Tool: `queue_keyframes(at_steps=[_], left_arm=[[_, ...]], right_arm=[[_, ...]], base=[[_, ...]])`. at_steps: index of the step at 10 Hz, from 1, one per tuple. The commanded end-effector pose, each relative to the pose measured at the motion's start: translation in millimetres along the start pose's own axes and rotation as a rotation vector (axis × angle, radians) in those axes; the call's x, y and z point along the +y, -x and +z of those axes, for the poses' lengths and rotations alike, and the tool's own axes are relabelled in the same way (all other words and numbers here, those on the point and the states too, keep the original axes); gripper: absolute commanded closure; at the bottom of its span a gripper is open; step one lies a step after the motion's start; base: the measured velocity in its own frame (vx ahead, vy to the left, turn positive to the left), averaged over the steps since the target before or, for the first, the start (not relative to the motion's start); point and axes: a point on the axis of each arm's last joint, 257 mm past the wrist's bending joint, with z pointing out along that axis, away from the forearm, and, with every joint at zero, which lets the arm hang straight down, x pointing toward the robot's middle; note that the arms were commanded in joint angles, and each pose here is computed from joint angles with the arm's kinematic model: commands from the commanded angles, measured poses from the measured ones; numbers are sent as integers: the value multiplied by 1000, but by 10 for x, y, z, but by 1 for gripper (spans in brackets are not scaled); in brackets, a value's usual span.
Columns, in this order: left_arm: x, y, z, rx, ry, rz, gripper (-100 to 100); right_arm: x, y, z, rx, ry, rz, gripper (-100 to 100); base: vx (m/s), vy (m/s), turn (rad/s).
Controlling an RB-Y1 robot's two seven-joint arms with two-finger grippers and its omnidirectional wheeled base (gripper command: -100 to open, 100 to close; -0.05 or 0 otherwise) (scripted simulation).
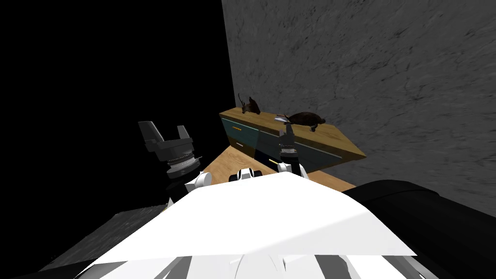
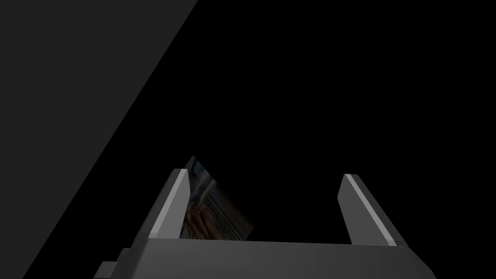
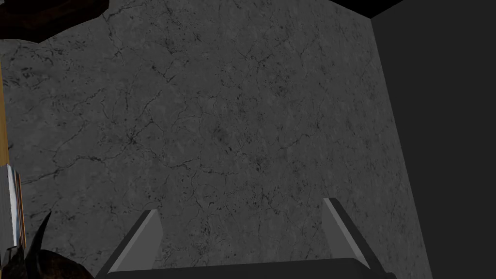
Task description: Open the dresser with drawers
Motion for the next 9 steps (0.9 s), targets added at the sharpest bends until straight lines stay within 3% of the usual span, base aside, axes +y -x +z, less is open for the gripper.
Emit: queue_keyframes(at_steps=[1, 4, 9], left_arm=[[1, 0, 0, 0, 0, 0, 0], [0, 0, -1, 0, 0, 0, 0], [1, 0, -1, 0, 0, 0, 0]], right_arm=[[-163, -152, -27, 79, -43, -83, -100], [-509, -352, -119, 174, -132, -209, -100], [-818, -508, -236, 256, -206, -350, -100]], base=[[89, 51, -50], [116, 71, -67], [100, 46, -42]])
